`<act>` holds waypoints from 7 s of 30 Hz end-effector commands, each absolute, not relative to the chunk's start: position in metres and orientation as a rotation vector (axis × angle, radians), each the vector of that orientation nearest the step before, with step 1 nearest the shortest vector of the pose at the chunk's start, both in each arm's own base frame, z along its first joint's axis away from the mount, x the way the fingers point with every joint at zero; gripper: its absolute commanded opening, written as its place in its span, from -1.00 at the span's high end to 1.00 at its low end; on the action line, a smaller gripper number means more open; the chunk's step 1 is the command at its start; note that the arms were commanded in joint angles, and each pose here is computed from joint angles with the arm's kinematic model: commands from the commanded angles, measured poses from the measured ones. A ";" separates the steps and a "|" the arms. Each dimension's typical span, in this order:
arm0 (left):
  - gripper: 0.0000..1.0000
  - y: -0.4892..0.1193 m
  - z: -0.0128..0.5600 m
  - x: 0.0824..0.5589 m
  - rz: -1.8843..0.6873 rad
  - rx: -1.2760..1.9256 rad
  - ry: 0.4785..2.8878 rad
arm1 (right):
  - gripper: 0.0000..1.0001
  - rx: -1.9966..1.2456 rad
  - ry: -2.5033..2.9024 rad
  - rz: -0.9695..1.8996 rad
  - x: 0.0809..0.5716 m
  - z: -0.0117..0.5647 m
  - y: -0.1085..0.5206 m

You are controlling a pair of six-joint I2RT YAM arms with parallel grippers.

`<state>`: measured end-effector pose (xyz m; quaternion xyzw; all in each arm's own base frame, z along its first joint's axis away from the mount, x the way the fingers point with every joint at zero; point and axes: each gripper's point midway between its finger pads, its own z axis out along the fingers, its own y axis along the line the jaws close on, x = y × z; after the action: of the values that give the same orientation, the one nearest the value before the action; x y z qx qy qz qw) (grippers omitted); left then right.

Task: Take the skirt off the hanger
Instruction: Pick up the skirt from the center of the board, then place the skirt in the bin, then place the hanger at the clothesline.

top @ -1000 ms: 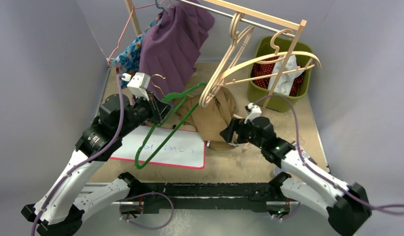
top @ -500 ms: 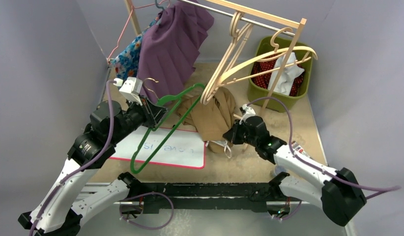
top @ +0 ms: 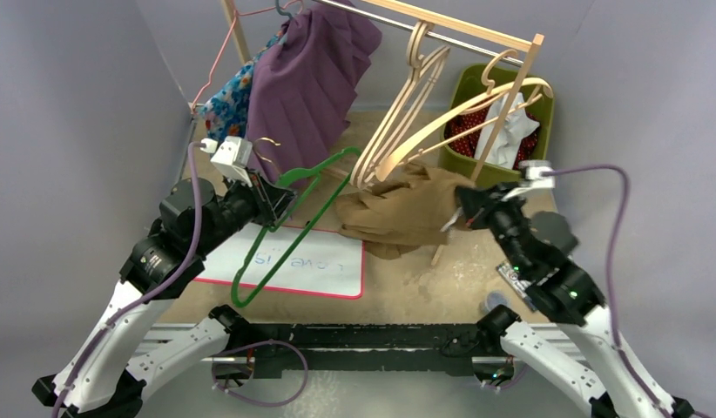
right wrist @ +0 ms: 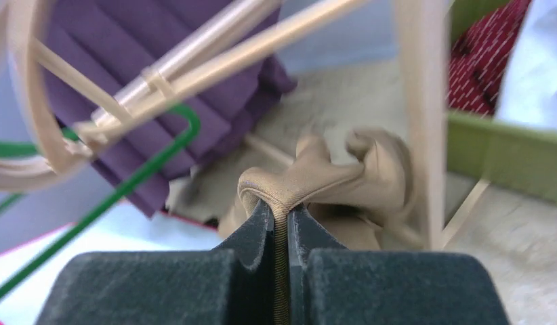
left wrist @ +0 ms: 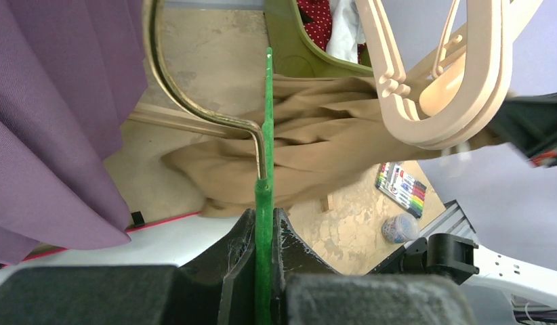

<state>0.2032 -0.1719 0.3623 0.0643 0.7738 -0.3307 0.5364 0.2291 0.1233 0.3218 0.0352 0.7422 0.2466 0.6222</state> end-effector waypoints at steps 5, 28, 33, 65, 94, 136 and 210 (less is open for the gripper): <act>1.00 -0.168 0.383 0.204 -0.790 0.139 1.772 | 1.00 0.198 1.434 0.293 0.210 0.439 0.042; 1.00 -0.159 0.394 0.194 -0.790 0.131 1.743 | 1.00 0.546 1.400 0.050 0.253 0.426 0.011; 1.00 -0.160 0.394 0.190 -0.809 0.141 1.732 | 1.00 0.583 1.485 -0.041 0.262 0.383 0.007; 1.00 -0.152 0.408 0.193 -0.758 0.134 1.719 | 1.00 0.468 1.225 0.058 0.355 0.572 -0.056; 1.00 -0.172 0.395 0.241 -0.690 0.070 1.767 | 1.00 0.127 0.456 -0.091 0.384 0.779 -0.069; 1.00 -0.175 0.393 0.245 -0.715 0.045 1.750 | 1.00 0.165 1.026 0.309 0.509 0.566 -0.079; 1.00 -0.211 0.491 0.324 -0.647 0.004 1.625 | -0.96 0.280 1.585 0.275 0.356 0.259 -0.035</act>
<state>0.3044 -0.2157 0.4450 0.0308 0.7546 -0.2935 0.5861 0.3518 -0.0428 0.2465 0.1394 0.7274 0.1025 0.6641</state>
